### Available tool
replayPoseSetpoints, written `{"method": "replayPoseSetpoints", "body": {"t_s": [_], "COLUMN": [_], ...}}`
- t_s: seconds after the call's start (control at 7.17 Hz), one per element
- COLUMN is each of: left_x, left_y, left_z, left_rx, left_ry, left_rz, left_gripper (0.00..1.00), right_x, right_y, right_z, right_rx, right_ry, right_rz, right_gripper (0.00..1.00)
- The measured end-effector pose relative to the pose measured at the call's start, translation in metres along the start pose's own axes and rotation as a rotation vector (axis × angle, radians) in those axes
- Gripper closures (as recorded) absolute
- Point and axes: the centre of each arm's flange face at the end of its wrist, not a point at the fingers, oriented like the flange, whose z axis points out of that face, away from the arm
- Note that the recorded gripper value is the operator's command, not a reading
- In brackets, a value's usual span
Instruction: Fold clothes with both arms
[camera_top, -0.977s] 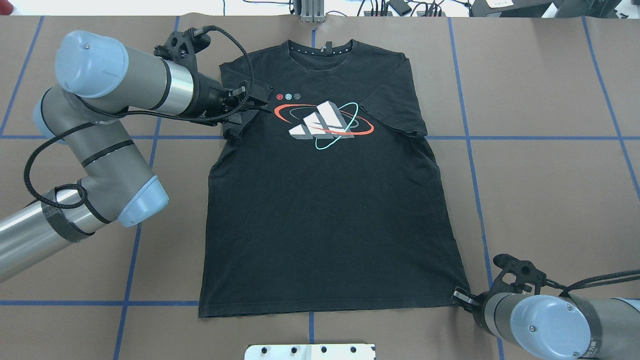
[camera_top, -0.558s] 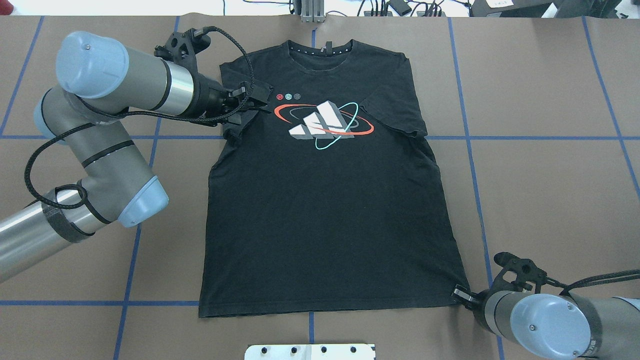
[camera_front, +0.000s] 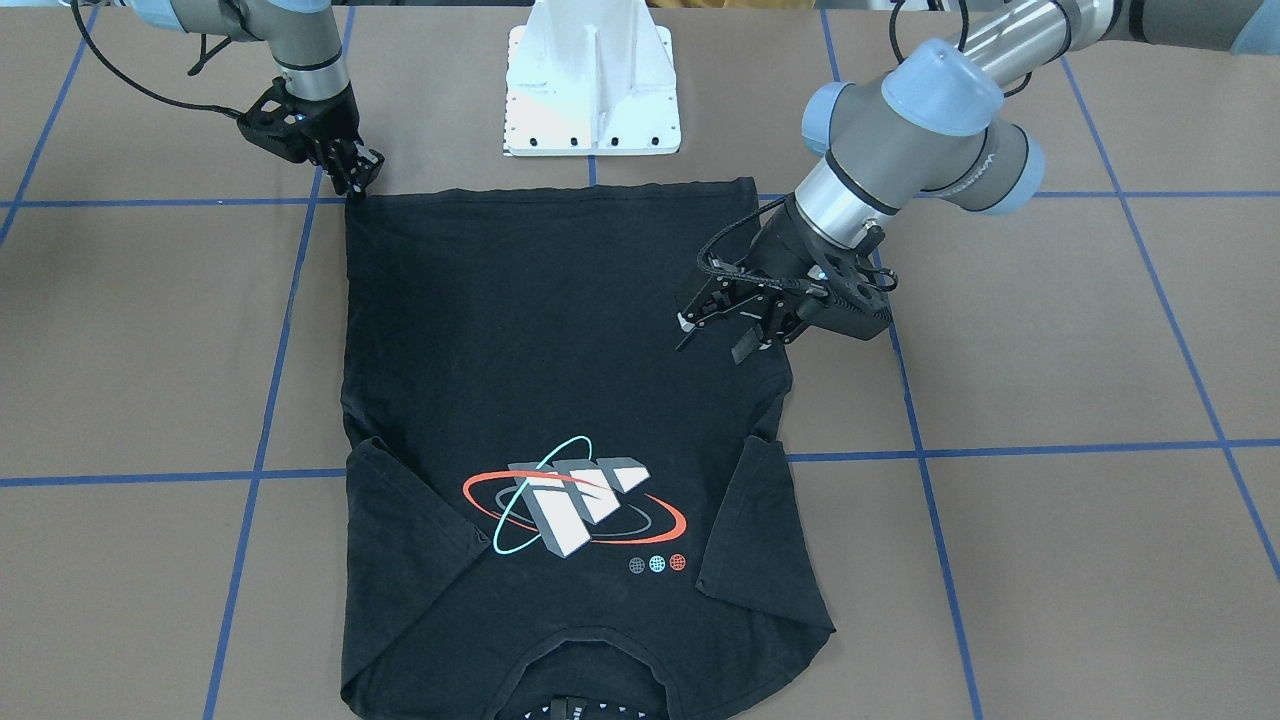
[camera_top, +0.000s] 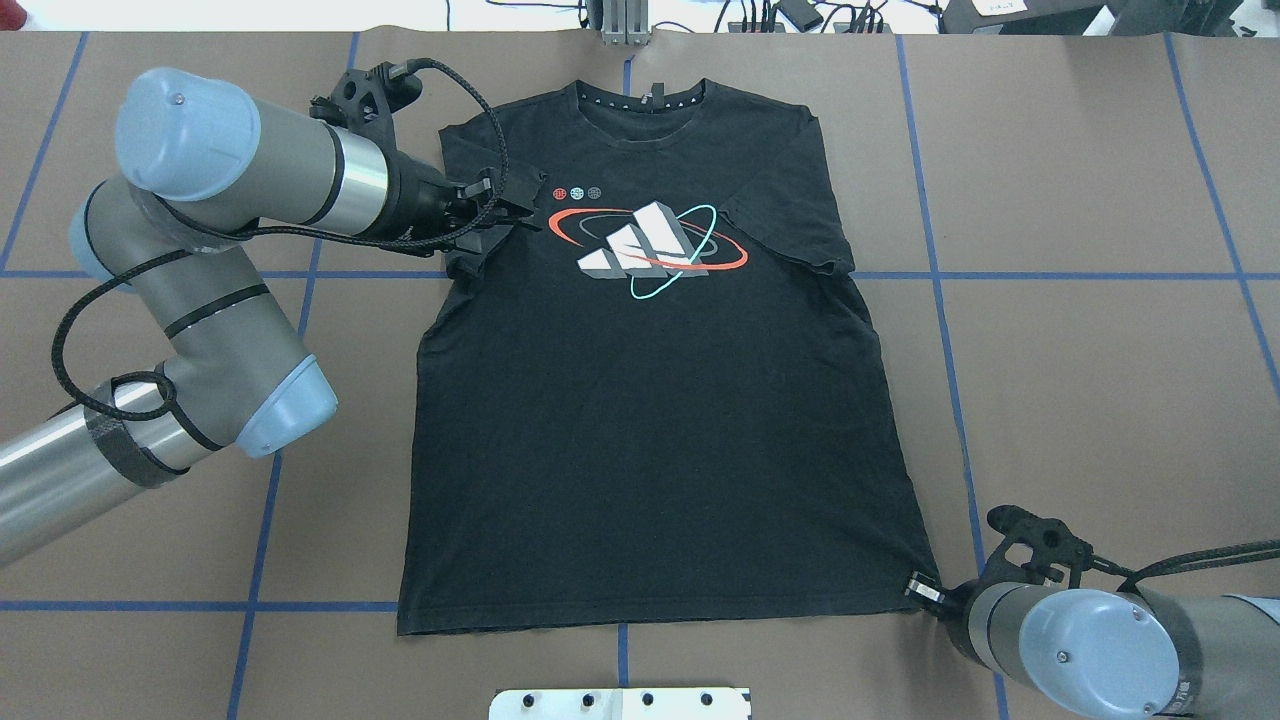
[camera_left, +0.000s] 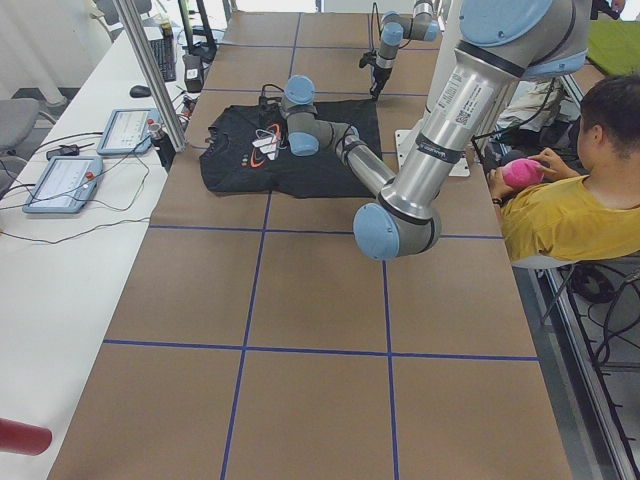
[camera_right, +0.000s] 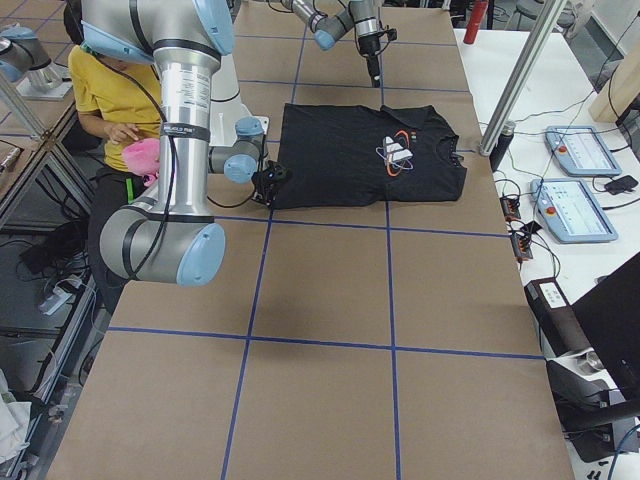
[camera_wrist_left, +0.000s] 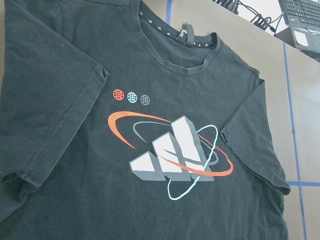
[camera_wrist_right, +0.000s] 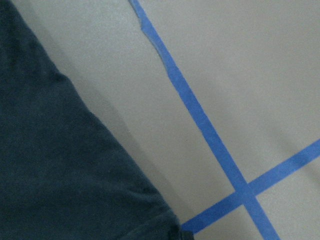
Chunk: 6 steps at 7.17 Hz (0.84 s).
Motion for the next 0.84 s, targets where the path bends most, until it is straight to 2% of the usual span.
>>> {"method": "replayPoseSetpoints", "body": {"t_s": [0.28, 0.56, 0.7, 0.84], "left_x": [-0.002, -0.002, -0.009, -0.017], "left_y": [0.002, 0.018, 0.046, 0.082], "left_z": [0.000, 0.002, 0.004, -0.001], "left_rx": [-0.003, -0.009, -0.004, -0.009], "left_ry": [-0.002, 0.001, -0.012, -0.050], "left_rz": [-0.013, -0.123, -0.189, -0.225], "left_gripper": [0.17, 0.17, 0.16, 0.06], "right_x": [-0.001, -0.003, -0.003, 0.000], "right_y": [-0.001, -0.001, -0.001, 0.000], "right_z": [-0.003, -0.012, -0.018, -0.022], "right_rx": [-0.001, -0.008, -0.014, -0.021], "right_ry": [-0.005, -0.020, -0.026, -0.024], "right_rz": [0.002, 0.004, 0.004, -0.001], "right_gripper": [1.00, 1.00, 1.00, 1.00]}}
